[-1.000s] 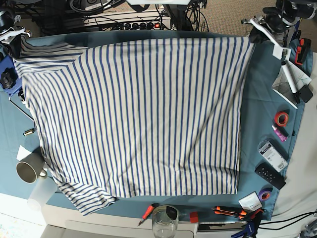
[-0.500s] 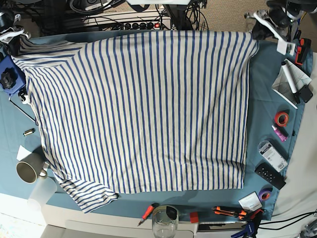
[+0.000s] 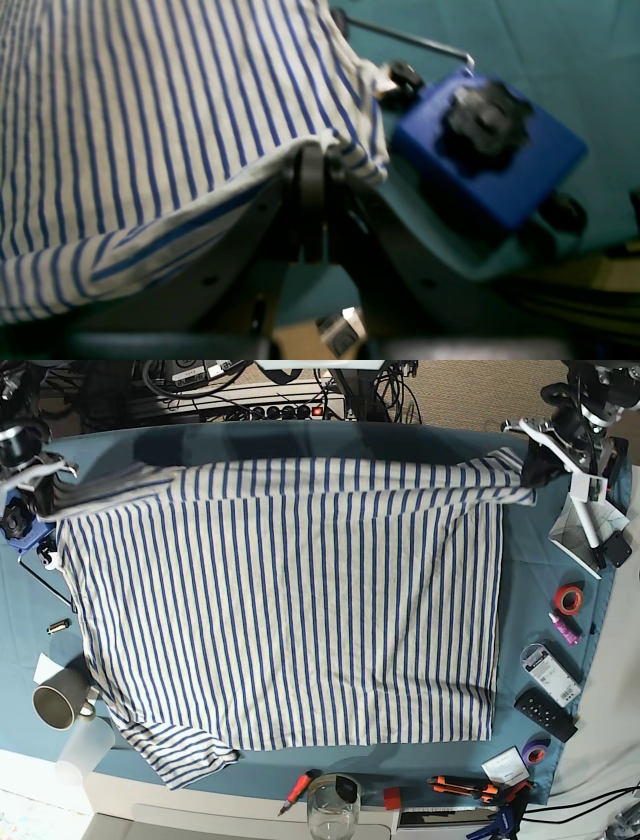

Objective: Fold the T-shirt properly
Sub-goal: 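Lift the shoulder edges and fold them over toward the hem with both grippers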

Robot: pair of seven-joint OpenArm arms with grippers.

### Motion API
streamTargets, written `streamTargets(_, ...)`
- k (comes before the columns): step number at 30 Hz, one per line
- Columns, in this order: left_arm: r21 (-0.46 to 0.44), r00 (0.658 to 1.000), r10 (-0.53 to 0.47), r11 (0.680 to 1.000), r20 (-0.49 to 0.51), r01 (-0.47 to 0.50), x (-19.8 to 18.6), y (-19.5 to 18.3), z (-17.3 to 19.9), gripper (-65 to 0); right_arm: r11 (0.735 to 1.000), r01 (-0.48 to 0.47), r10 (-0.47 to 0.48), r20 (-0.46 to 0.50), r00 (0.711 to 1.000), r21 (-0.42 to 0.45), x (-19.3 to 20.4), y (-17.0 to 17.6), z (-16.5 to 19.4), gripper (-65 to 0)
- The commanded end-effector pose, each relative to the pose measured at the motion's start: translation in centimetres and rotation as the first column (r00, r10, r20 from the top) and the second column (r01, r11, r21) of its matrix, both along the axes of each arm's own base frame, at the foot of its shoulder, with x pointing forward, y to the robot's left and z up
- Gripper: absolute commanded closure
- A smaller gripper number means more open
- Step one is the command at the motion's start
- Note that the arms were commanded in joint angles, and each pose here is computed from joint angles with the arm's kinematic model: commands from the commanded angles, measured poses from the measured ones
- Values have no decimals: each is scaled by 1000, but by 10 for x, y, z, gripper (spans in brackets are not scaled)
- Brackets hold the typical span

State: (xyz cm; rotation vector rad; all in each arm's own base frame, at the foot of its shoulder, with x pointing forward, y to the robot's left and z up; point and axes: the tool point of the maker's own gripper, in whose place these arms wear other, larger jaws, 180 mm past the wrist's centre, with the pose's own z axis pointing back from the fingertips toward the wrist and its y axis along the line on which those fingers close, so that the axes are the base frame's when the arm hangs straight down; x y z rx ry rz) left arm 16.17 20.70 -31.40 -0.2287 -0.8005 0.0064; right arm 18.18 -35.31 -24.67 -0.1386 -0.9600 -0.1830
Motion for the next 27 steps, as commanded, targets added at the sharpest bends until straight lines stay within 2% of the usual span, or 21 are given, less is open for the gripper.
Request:
streamTargets(1, 14, 999, 1, 1000, 47, -2, 6, 3, 9, 0, 999, -23, 24, 51, 998, -34, 11, 1, 14, 0)
streamTargets(8, 42, 992, -8, 999, 125, 3, 24, 8, 23, 0, 992, -25, 34, 68, 997, -125, 42, 8, 14, 0)
streamTargets(11, 49, 988, -46, 998, 146, 39, 31, 2, 27, 0, 987, -14, 28, 86, 996, -159, 53, 9, 18, 0)
streamTargets(17, 145, 973, -173, 978, 155, 151, 46, -27, 18, 0, 981, 22, 4, 136, 991, -190, 64, 3, 30, 0)
streamTargets(19, 185, 974, -178, 971, 140, 151, 51, -30, 13, 0, 978, 37, -8, 139, 990, -206, 65, -1, 32, 0)
streamTargets(24, 238, 971, -164, 964, 176, 120, 67, -32, 17, 0, 981, 60, -37, 125, 991, -186, 71, -18, 23, 0)
streamTargets(27, 231, 967, -156, 967, 199, 109, 77, -30, 18, 0, 984, 80, -62, 119, 991, -158, 79, -33, 17, 0)
